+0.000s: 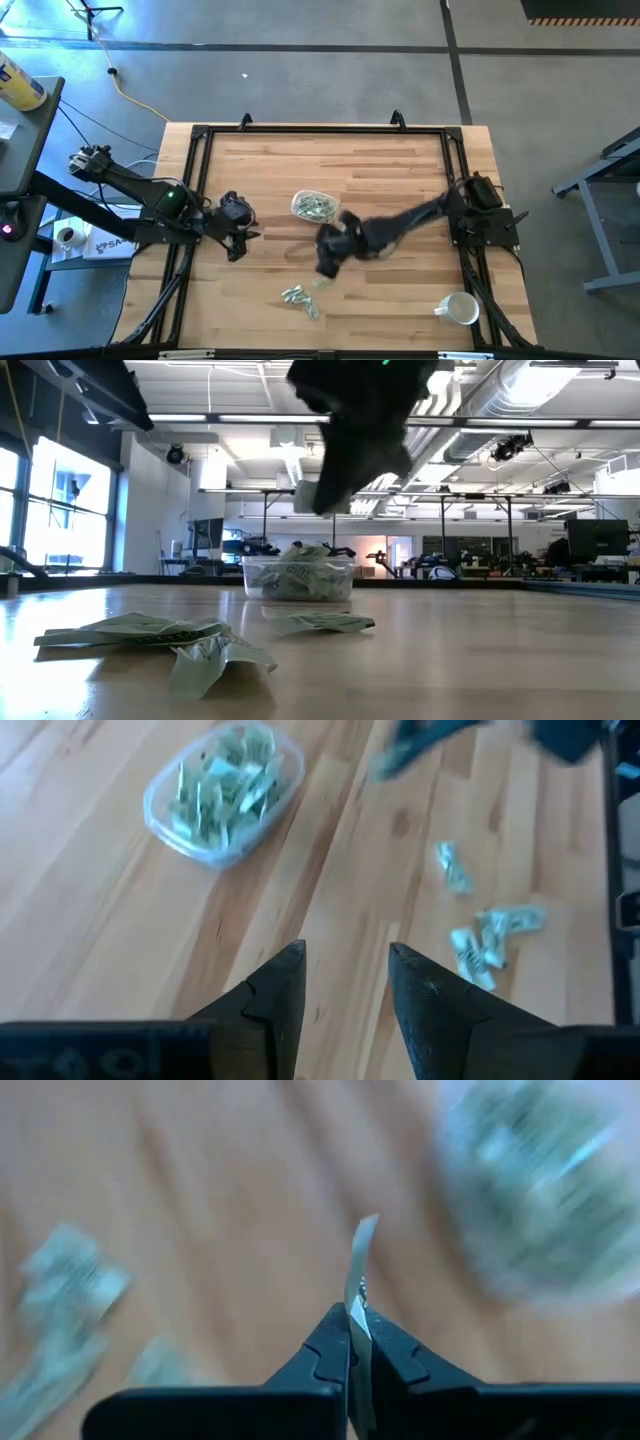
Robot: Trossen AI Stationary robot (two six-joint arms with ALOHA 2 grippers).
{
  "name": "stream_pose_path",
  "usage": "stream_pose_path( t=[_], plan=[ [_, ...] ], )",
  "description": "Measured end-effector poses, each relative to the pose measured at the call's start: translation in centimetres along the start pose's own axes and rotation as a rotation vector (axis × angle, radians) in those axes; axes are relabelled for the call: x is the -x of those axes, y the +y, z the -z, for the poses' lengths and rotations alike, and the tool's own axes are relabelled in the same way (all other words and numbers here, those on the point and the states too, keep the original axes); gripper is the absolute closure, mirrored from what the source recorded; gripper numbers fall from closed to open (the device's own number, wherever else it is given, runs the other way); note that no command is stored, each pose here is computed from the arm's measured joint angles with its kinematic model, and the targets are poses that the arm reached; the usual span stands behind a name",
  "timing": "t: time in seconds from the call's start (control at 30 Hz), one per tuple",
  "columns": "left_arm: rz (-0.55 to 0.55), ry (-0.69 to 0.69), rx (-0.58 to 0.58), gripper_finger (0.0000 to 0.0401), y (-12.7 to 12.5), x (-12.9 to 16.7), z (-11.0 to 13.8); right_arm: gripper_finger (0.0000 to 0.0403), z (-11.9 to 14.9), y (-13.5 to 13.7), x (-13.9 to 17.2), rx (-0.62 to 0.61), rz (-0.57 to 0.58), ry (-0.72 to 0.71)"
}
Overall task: Pick and place Stevia / Truvia into bins
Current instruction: Put the stevia packet into the transparent container
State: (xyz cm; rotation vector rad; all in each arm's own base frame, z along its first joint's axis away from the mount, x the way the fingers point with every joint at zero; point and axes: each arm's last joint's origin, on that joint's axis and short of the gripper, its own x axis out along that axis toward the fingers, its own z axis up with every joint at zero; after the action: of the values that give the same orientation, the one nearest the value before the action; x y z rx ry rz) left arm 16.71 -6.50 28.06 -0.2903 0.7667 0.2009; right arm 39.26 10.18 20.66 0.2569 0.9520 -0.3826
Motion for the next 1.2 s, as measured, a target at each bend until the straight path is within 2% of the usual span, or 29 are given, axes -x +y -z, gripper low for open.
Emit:
stream_pose_path(
  t=[0.2,0.5,0.67,0.87,0.97,1.07,1.2],
  plan=[
    [0.036,-0.024,0.046,0.0224,0.4,-0.1,-0.8,0.0397,-3.8,-5.1,-1.7,0.032,0.032,-0.007],
    [0.134,-0.082,0.087,0.0224,0.2,-0.2,-2.0,0.0399,-6.4,-10.2,-4.0,0.181,-0.028,0.01],
    [0.141,-0.09,0.064,0.0224,0.1,-0.2,-2.1,0.0358,-6.9,-11.8,-4.9,0.217,-0.039,0.012],
    [0.143,-0.091,0.072,0.0224,0.1,-0.2,-2.1,0.0262,-6.6,-11.7,-5.4,0.185,-0.101,0.05],
    [0.134,-0.081,0.068,0.0224,0.0,-0.5,-2.1,0.0222,-5.9,-11.0,-4.4,0.16,-0.063,0.095],
    [0.111,-0.047,0.078,0.0224,0.1,-1.8,-2.3,0.0197,-5.4,-9.4,-3.0,0.261,-0.047,0.088],
    [0.121,0.02,0.128,0.0224,0.0,-5.2,-3.1,0.0179,-3.2,-7.5,-2.0,0.447,-0.068,0.189]
  ],
)
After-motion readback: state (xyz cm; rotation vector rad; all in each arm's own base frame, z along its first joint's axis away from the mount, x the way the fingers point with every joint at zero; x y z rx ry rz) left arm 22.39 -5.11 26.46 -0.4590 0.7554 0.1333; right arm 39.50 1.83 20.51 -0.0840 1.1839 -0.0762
